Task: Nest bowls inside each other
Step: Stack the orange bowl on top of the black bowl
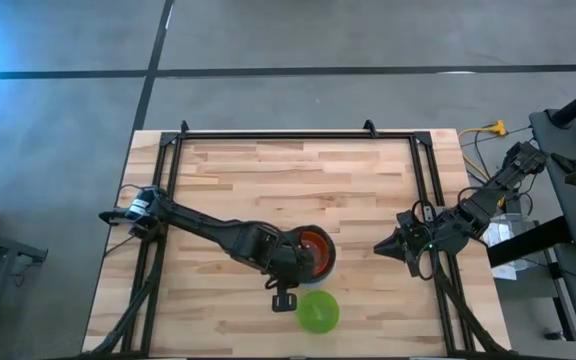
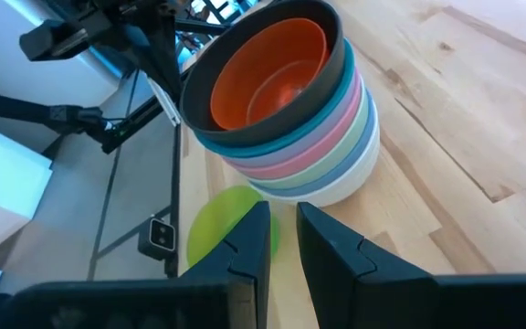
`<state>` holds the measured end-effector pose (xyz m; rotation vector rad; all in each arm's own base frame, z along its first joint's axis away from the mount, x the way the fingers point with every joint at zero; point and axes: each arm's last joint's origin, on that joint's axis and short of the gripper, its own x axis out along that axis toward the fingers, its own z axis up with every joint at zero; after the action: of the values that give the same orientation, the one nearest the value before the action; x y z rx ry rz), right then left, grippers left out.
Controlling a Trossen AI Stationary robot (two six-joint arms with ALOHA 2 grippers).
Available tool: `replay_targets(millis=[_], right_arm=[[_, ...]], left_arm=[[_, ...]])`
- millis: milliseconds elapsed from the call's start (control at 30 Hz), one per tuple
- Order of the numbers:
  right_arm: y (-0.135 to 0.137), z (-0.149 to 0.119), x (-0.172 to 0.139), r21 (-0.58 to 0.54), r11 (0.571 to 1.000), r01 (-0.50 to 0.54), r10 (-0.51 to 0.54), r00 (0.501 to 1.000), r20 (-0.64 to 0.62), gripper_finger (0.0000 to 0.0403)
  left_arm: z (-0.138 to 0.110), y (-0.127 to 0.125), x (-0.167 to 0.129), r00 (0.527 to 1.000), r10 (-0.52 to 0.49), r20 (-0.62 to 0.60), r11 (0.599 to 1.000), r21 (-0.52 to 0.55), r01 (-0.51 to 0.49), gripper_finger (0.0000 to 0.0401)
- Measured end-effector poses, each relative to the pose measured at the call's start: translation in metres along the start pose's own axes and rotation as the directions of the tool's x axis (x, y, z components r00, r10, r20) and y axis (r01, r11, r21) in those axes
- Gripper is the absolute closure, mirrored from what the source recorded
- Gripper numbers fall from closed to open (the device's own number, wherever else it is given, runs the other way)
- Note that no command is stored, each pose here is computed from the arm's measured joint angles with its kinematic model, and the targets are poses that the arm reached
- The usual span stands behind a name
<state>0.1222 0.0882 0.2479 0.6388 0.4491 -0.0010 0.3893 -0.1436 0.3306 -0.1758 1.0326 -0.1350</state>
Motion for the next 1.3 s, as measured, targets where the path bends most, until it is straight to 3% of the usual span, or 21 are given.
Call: replay_targets(millis=[433, 733, 967, 1300], right_arm=[[0.001, 0.001, 0.0, 0.011, 1.0, -0.002, 0.002, 1.0, 0.009, 0.0349], [0.002, 0.001, 0.0, 0.017, 1.0, -0.011, 0.01, 1.0, 0.016, 0.0349], [0.002, 0.001, 0.0, 0.017, 1.0, -0.01, 0.01, 1.0, 0.015, 0.0349], [0.002, 0.001, 0.0, 0.016, 1.0, -0.01, 0.009, 1.0, 0.015, 0.0349]], left_arm=[[-0.003, 0.007, 0.01, 0.998, -0.047, -0.033, 0.999, -0.015, 0.047, 0.0401], [0.0, 0.006, -0.004, 1.0, -0.004, 0.026, 1.0, -0.011, 0.004, 0.0401], [-0.003, 0.009, 0.006, 0.999, -0.047, -0.002, 0.999, -0.019, 0.047, 0.0401], [-0.005, 0.011, 0.002, 1.0, -0.023, -0.008, 0.999, -0.022, 0.023, 0.0401]])
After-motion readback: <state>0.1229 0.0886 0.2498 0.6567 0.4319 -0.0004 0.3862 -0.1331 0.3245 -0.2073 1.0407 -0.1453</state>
